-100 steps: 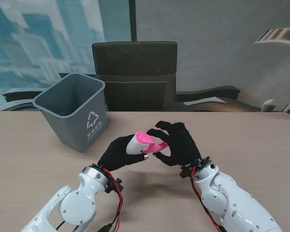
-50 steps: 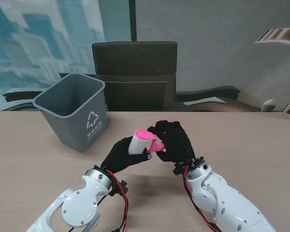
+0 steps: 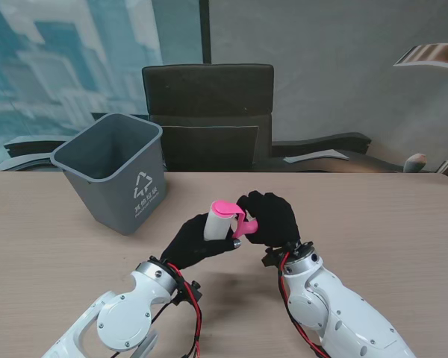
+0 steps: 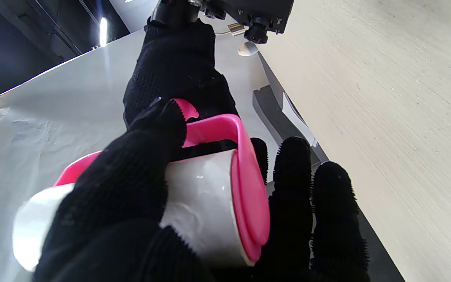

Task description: Replace a lint-roller refill

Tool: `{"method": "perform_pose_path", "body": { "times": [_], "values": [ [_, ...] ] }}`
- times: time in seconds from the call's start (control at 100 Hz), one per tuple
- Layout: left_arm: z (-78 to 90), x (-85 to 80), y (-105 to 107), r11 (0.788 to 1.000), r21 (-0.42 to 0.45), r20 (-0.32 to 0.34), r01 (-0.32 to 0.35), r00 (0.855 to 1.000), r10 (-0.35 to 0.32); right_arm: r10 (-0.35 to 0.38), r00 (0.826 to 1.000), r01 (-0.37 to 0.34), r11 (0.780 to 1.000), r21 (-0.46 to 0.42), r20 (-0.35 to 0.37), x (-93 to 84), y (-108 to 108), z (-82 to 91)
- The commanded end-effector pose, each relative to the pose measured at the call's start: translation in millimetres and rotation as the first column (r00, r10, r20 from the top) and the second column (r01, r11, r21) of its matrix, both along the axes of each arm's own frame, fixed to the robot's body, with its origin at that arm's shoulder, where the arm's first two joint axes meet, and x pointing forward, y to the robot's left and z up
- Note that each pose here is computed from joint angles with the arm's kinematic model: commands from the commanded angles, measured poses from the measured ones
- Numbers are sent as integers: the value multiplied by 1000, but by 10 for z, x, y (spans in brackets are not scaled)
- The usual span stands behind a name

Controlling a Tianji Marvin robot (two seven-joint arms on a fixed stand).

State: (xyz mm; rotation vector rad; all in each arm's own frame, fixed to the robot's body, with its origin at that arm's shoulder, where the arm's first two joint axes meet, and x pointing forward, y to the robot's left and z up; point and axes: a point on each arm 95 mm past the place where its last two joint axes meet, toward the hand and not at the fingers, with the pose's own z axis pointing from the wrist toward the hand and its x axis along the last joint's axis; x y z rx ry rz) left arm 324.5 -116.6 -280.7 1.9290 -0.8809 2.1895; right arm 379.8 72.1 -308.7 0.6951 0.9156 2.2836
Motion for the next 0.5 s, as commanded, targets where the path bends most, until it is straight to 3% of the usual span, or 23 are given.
{"method": "perform_pose_path", "body": {
  "times": [0.0,0.3,0.49],
  "values": [
    [-12,-17,-40,1000,1,-12,27,1000,-27,14,1000,-14,1000,15,1,-34,66,35],
    [-18,-20,-27,1000,8,-20,30,999,-29,14,1000,-15,1000,4,2,-41,2,74],
    [-33,0,38,998,46,51,50,997,-52,0,1000,1,999,-43,17,-46,-136,169]
  ]
}}
